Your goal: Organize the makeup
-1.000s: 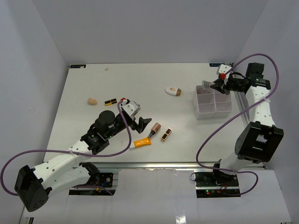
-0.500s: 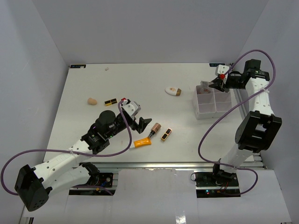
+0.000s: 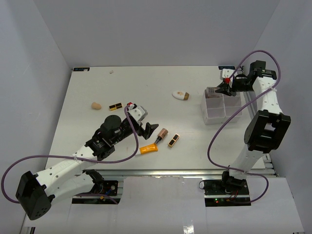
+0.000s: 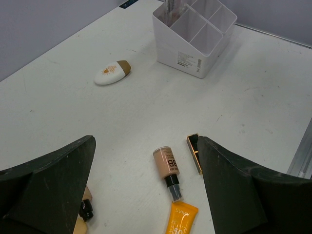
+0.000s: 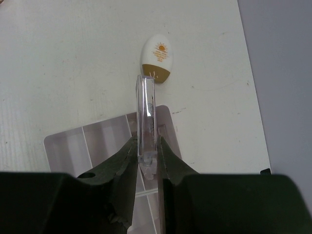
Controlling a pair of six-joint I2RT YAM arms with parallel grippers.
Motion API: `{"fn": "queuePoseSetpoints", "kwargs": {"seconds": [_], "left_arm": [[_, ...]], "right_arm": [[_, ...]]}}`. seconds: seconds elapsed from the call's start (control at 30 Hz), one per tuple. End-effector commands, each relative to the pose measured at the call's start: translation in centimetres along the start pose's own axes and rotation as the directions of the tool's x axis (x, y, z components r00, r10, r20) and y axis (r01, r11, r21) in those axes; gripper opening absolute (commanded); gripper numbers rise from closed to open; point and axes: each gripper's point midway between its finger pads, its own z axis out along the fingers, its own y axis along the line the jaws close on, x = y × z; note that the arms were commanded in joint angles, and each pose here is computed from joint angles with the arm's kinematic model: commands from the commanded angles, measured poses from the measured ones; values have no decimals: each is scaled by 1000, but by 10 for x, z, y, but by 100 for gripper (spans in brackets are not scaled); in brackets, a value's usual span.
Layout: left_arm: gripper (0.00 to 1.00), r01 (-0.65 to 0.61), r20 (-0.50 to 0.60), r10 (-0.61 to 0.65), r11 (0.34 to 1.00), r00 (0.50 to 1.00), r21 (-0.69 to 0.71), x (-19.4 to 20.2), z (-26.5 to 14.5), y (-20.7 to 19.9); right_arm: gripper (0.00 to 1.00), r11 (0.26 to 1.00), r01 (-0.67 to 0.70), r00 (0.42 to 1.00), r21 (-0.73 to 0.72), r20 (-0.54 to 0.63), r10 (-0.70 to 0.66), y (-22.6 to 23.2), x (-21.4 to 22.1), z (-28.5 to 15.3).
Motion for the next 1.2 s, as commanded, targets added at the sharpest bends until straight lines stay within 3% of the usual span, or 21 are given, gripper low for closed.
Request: {"fn": "queuePoseSetpoints", "kwargs": {"seconds": [0.0, 0.27, 0.63, 0.73, 0.9, 1.17], "left_arm": [[97, -9, 14, 9, 1000, 1000, 7, -7, 0, -1], [97, -14, 15, 14, 1000, 1000, 5, -7, 0, 0], [97, -10, 22, 10, 1000, 1000, 10, -9, -1, -2], [97, -9, 18, 9, 1000, 1000, 11, -8, 0, -2], [97, 2, 14, -2, 1000, 1000, 14, -8, 0, -3], [98, 58, -33, -58, 998, 998, -14, -2, 5, 6]], "right_arm": [[15, 998, 55, 998, 3, 0, -55, -17, -7, 2], [23, 999, 37, 999, -10, -16, -37, -17, 0, 8], [62, 998, -36, 998, 60, -40, 38, -20, -3, 2], [63, 993, -61, 998, 98, -13, 62, -25, -21, -4], [63, 970, -221, 972, 103, 101, 210, -15, -62, -8], [69, 930, -368, 928, 1, 65, 367, 59, -99, 49]]}}
